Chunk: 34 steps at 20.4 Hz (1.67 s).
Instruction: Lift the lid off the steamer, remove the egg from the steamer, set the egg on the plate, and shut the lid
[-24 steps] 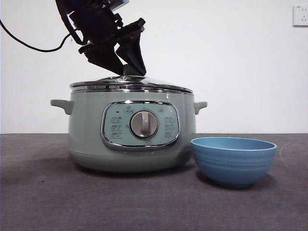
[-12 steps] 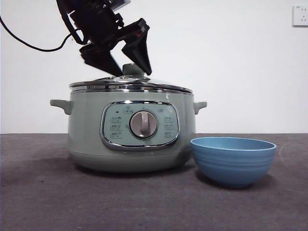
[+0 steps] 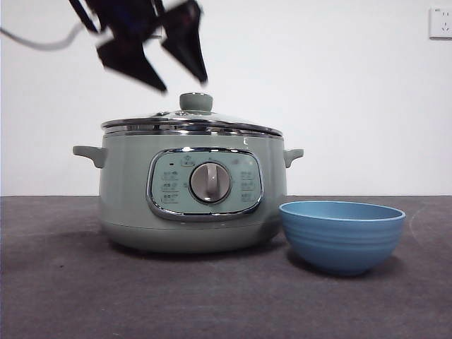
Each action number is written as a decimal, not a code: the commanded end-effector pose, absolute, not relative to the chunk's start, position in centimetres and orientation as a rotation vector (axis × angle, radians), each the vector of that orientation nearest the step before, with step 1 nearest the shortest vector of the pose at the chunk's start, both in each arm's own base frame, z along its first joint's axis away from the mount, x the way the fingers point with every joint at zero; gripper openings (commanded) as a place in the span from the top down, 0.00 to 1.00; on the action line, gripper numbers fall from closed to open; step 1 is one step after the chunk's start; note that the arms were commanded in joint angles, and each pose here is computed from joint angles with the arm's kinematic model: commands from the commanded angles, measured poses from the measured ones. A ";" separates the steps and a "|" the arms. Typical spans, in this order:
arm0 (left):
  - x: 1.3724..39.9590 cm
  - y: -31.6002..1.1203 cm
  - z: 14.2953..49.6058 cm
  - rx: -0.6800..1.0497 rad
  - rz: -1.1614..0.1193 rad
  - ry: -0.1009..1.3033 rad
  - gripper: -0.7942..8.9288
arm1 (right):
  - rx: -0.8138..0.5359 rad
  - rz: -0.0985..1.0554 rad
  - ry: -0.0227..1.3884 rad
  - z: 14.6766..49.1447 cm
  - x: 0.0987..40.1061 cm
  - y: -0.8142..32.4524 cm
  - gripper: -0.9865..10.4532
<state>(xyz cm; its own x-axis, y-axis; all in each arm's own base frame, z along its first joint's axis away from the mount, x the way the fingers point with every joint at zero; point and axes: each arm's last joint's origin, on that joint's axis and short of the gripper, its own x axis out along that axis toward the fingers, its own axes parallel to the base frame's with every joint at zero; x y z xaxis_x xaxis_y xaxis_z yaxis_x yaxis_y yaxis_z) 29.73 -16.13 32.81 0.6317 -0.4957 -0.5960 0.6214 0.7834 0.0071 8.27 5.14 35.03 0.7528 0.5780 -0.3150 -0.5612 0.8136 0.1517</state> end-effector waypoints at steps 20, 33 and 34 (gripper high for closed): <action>11.7 -7.2 40.9 0.088 -0.762 0.717 0.47 | 0.041 0.730 0.616 32.8 7.2 5.0 0.59; 10.7 -6.7 40.5 0.083 -0.799 0.804 0.92 | 0.085 0.890 0.668 32.7 6.7 5.3 0.92; 10.7 -6.7 40.4 0.083 -0.799 0.805 0.92 | 0.085 0.891 0.668 32.7 6.7 5.3 0.92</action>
<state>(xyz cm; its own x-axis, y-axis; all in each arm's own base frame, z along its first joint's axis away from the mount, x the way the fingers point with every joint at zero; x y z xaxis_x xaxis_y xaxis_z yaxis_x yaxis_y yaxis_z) 10.69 -6.74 40.52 0.4261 -0.6057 -0.6719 0.6681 0.7115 -0.2177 6.71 5.23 32.90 0.4462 0.7417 -0.5008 -0.6937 0.6402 0.3301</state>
